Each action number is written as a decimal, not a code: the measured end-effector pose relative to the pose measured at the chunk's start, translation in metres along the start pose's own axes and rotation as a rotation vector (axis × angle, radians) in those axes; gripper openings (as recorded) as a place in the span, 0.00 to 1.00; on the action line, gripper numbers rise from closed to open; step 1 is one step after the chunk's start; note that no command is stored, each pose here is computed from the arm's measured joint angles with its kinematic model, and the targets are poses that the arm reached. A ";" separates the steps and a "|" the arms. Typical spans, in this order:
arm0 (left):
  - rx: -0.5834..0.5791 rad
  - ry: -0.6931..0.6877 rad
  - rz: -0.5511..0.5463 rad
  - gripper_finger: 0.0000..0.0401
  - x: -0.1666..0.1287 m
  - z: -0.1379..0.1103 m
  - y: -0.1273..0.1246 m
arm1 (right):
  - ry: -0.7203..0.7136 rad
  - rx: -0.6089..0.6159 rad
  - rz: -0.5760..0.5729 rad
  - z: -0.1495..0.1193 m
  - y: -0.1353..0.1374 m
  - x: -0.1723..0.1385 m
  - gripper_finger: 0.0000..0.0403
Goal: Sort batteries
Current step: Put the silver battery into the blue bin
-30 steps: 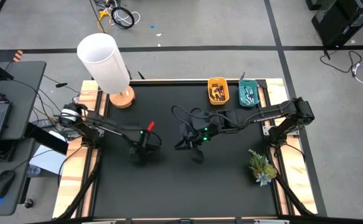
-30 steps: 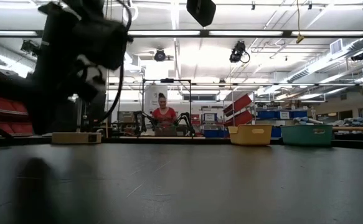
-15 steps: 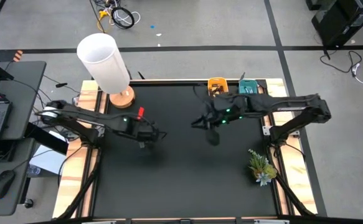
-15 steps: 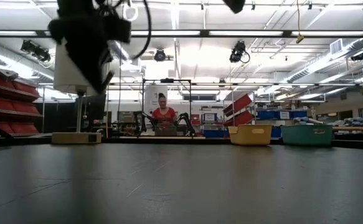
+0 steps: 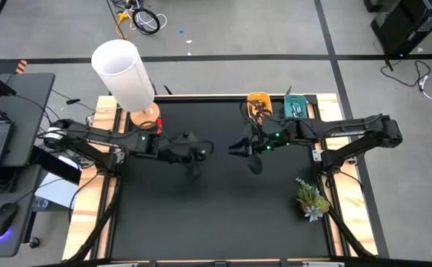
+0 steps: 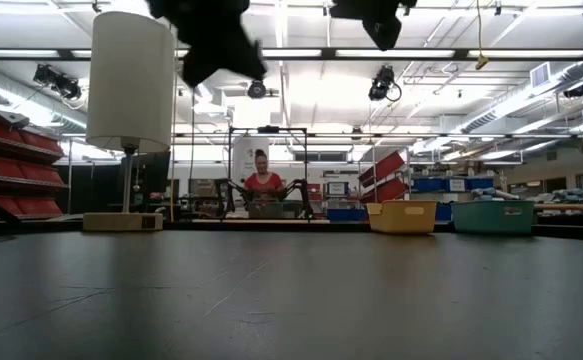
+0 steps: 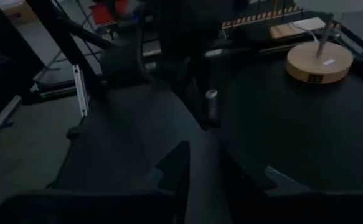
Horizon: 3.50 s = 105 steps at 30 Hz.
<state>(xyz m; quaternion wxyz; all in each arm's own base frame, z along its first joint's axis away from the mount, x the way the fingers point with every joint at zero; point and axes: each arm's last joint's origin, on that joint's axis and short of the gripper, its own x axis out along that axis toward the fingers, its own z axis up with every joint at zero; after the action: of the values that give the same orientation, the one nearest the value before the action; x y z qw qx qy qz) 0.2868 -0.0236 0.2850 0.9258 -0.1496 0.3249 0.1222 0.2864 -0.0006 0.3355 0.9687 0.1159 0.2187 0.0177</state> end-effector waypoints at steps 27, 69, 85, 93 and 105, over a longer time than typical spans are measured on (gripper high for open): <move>-0.148 -0.432 -0.175 0.10 0.000 0.049 0.003 | -0.203 -0.001 0.010 0.014 -0.020 0.023 0.39; -0.392 -0.225 0.014 0.50 0.009 0.026 0.014 | 0.009 0.185 -0.289 0.003 -0.073 0.017 0.06; -0.478 -0.318 -0.086 0.48 0.004 0.032 -0.001 | 0.586 0.486 -1.015 -0.051 -0.184 -0.073 0.06; -0.481 -0.336 -0.099 0.48 0.003 0.034 -0.001 | 0.626 0.566 -1.073 -0.059 -0.203 -0.096 0.06; -0.489 -0.351 -0.112 0.48 0.002 0.036 -0.002 | 0.756 0.699 -1.102 -0.079 -0.214 -0.120 0.09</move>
<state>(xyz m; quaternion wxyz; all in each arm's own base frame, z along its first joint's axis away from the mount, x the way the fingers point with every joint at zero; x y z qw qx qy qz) 0.3094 -0.0126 0.3105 0.9097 -0.3621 0.1122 0.1697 0.1405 -0.2014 0.2671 0.6032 0.2767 0.5553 -0.5012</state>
